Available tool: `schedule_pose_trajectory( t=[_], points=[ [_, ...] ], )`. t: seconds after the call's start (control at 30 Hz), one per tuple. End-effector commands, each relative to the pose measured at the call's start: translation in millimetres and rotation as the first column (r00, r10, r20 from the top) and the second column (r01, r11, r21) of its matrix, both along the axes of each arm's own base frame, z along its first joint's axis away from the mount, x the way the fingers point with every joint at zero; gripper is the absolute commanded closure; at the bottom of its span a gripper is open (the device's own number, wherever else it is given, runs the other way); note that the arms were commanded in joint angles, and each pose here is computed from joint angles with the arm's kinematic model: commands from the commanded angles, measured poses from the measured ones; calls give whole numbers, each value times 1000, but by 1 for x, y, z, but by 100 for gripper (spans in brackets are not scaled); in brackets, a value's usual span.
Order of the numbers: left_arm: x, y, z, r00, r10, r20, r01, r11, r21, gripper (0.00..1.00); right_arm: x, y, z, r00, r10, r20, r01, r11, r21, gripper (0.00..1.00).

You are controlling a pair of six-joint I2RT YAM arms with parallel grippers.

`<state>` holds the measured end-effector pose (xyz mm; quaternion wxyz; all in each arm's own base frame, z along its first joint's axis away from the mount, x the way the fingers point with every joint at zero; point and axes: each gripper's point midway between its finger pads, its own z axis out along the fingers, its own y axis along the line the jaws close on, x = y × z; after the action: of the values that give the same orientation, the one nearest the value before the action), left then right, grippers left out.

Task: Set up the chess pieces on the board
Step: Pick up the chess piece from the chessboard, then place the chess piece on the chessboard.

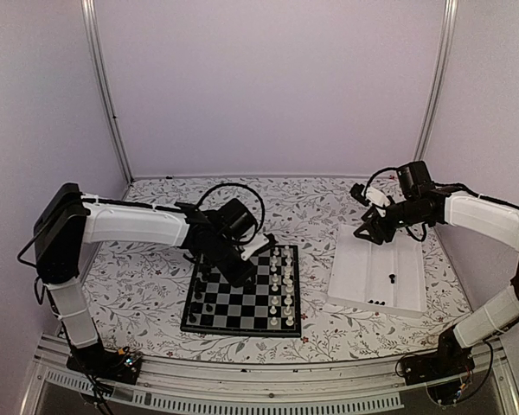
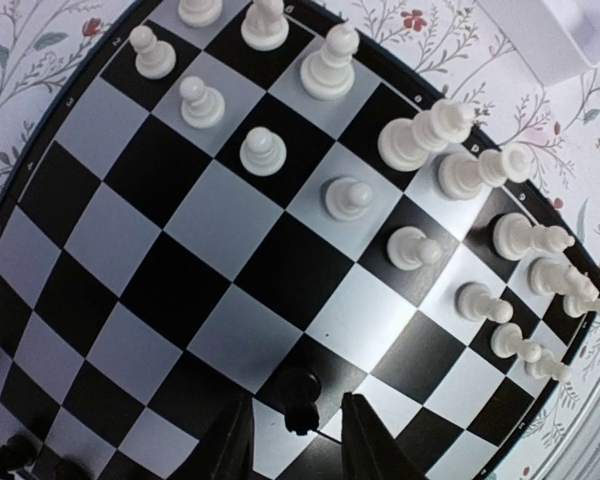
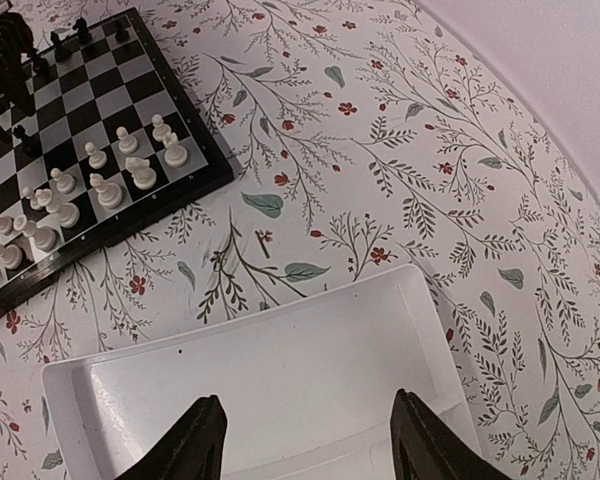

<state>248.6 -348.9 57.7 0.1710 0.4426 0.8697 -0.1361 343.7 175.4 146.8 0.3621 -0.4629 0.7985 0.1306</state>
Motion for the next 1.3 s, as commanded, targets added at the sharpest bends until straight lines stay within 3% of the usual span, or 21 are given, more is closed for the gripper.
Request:
schedule_pose_trajectory(
  t=[0.0, 0.37, 0.53, 0.67, 0.97, 1.27],
  points=[
    [-1, -12, -2, 1000, -24, -11, 24, 1000, 1, 70, 1, -2, 2, 1000, 1, 21, -1, 1000, 0, 41],
    [-3, -3, -12, 1000, -11, -27, 13, 998, 55, 72, 0, -1, -1, 1000, 5, 10, -5, 1000, 1, 41],
    [-1, -4, -9, 1000, -13, -21, 14, 998, 55, 84, 0, -1, -1, 1000, 6, 11, -6, 1000, 2, 41],
    [5, 0, 1, 1000, -11, 12, 10, 998, 69, 87, -1, -1, -2, 1000, 7, 7, -7, 1000, 2, 41],
    [53, 43, 51, 988, 109, 111, -112, 993, 26, 87, -1, -1, -3, 1000, 11, 4, -11, 1000, 3, 41],
    [106, 102, 65, 942, 309, 132, -309, 951, -26, 88, -2, -1, -6, 1000, 13, -2, -13, 1000, 0, 41]
  ],
)
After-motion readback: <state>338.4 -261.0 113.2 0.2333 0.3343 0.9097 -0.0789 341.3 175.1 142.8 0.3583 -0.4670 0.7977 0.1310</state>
